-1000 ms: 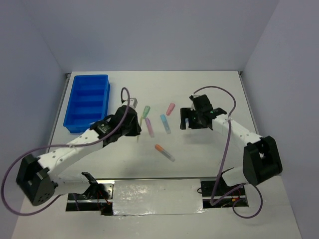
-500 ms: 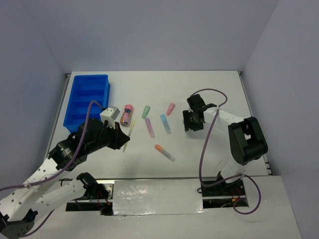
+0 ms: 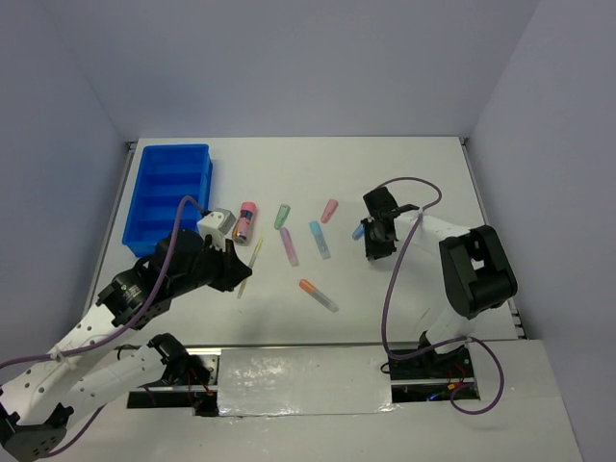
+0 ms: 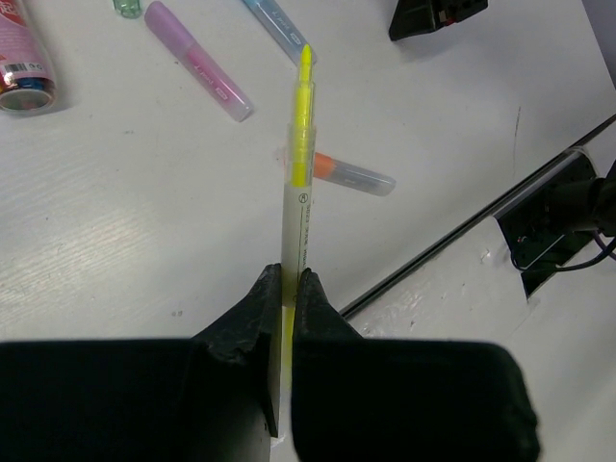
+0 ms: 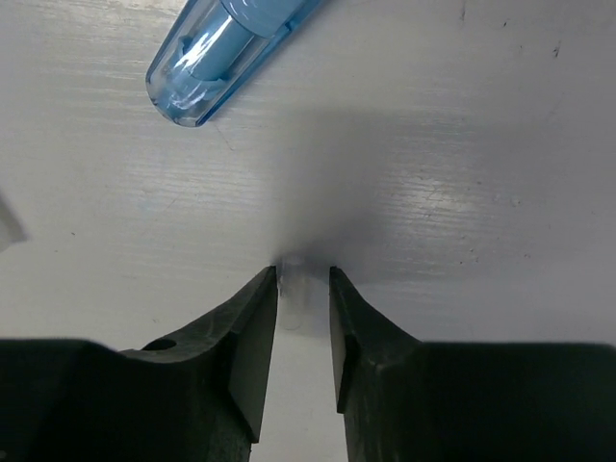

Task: Sort the stationery into containers
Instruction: Close the pen cap on the pen.

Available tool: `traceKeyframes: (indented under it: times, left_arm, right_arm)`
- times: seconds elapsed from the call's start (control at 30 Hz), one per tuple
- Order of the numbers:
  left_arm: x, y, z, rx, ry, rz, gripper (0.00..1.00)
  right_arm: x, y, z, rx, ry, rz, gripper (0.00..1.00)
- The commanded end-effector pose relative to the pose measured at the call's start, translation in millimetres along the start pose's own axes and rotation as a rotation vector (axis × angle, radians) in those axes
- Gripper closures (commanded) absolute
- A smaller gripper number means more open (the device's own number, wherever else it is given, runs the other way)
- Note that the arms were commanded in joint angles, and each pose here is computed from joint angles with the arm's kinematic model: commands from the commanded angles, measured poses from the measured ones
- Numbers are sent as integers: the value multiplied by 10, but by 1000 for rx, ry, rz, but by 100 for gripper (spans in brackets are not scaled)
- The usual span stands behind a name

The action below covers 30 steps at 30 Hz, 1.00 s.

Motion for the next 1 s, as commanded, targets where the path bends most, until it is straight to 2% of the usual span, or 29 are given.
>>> traceKeyframes:
  times: [0.0, 0.07, 0.13, 0.3, 0.43, 0.6, 0.63, 0.7, 0.73, 0.8, 0.83, 0.9, 0.97]
  left_arm:
    - [28, -24, -37, -23, -32, 30, 100]
    - [28, -20, -33, -22, -31, 26, 100]
    - [18, -15, -33, -19, -28, 20, 100]
    - [5, -11, -28, -18, -23, 15, 100]
    - [8, -12, -42, -12, -26, 8, 100]
    - [-75, -55, -7, 38, -51, 65, 100]
    - [-106, -105, -44, 44, -80, 116, 100]
    - [-184, -129, 31, 78, -96, 176, 100]
    - [-212, -191, -48, 77, -172, 244, 100]
    - [-259, -255, 23, 102, -199, 358, 100]
    - [-246, -327, -90, 94, -295, 433, 100]
    - [-287, -375, -24, 119, -301, 524, 100]
    - [-275, -454, -93, 113, -378, 625, 100]
  right_arm:
    - [-84, 54, 47, 1, 38, -16, 72]
    - [-83, 64, 58, 7, 40, -13, 82]
    - [-80, 75, 74, 11, 40, -30, 97]
    - [30, 138, 107, -10, -3, -136, 100]
    - [198, 181, 7, -76, -104, -168, 100]
    - [705, 225, -139, -180, -341, -255, 100]
    - [958, 262, -208, -233, -448, -334, 100]
    - [1138, 308, -130, -280, -531, -443, 100]
    - [1486, 369, -164, -341, -671, -593, 100]
    - [1583, 406, -1, -402, -734, -719, 100]
    - [1889, 471, 47, -469, -830, -871, 100]
    - [1963, 480, 154, -587, -869, -927, 100]
    - [2159, 519, 242, -650, -930, -955, 100]
Point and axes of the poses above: each gripper's point midway between its finger pads, its own x axis back along the fingers, its own y axis along the line the jaws close on, z = x × y, the point moved 9 cm from there along x, back along the fingers, and after that the axes turned 5 degrees about -x, right-handed, at the moved point
